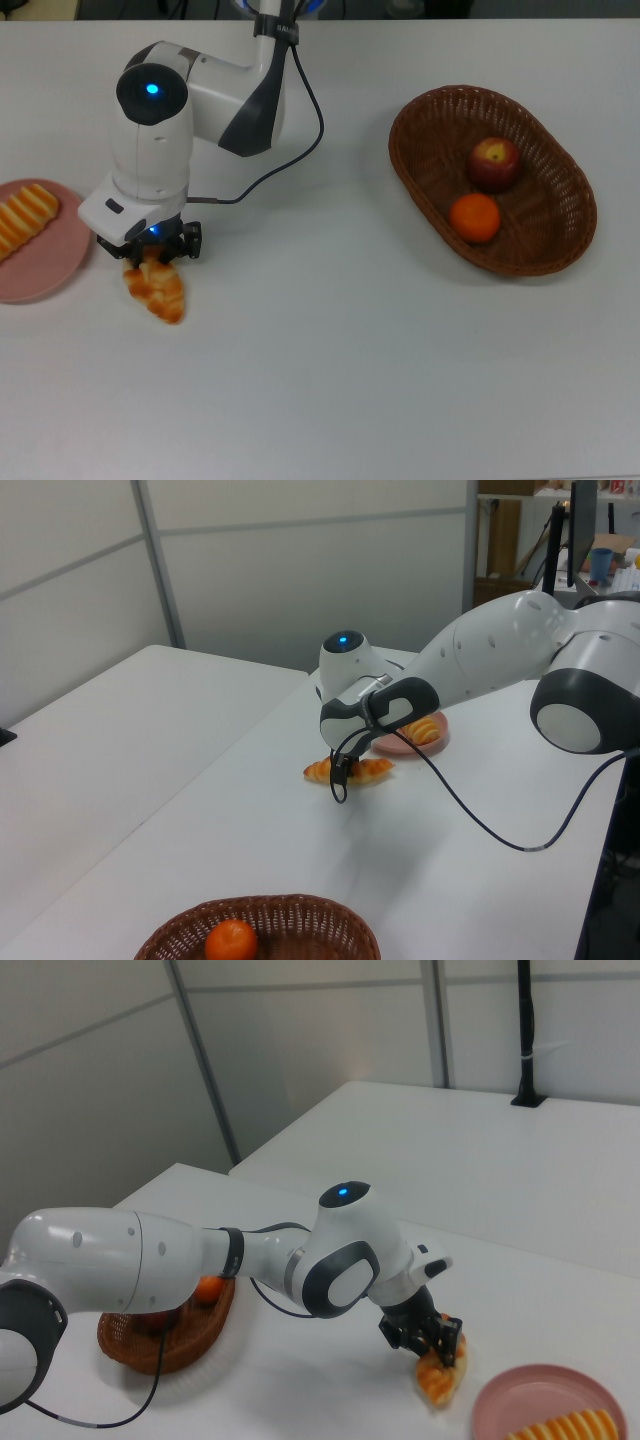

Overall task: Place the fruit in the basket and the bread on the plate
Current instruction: 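Lift the braided roll and lower it onto the pink plate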

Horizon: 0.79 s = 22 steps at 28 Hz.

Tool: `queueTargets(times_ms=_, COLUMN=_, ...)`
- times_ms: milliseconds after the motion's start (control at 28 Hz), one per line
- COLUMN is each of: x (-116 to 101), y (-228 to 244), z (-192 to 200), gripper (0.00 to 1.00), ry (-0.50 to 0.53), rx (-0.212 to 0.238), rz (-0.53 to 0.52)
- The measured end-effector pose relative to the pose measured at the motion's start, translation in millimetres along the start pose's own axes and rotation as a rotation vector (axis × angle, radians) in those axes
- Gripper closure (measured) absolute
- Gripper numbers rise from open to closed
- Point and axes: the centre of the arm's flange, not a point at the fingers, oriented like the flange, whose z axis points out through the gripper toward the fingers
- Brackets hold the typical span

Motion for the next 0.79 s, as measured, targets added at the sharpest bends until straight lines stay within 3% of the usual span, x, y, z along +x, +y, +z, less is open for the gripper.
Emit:
queueTargets(times_ms=179, x=1, y=5, z=-3, gripper=0.85, ry=0.006, rx=-0.005, rz=0.031)
queueTargets(times_ms=536, x=11, y=31, z=-58, gripper=0.86, ry=0.119, rx=0.030, rz=0.184)
queueTargets(times_ms=643, x=3, y=59, z=-78, gripper=0.86, ry=0.143, rx=0.034, rz=0.245)
queueTargets(times_ms=786, x=-15, y=104, z=-88, gripper=0.86, ry=0.152, rx=0.006, rz=0.319)
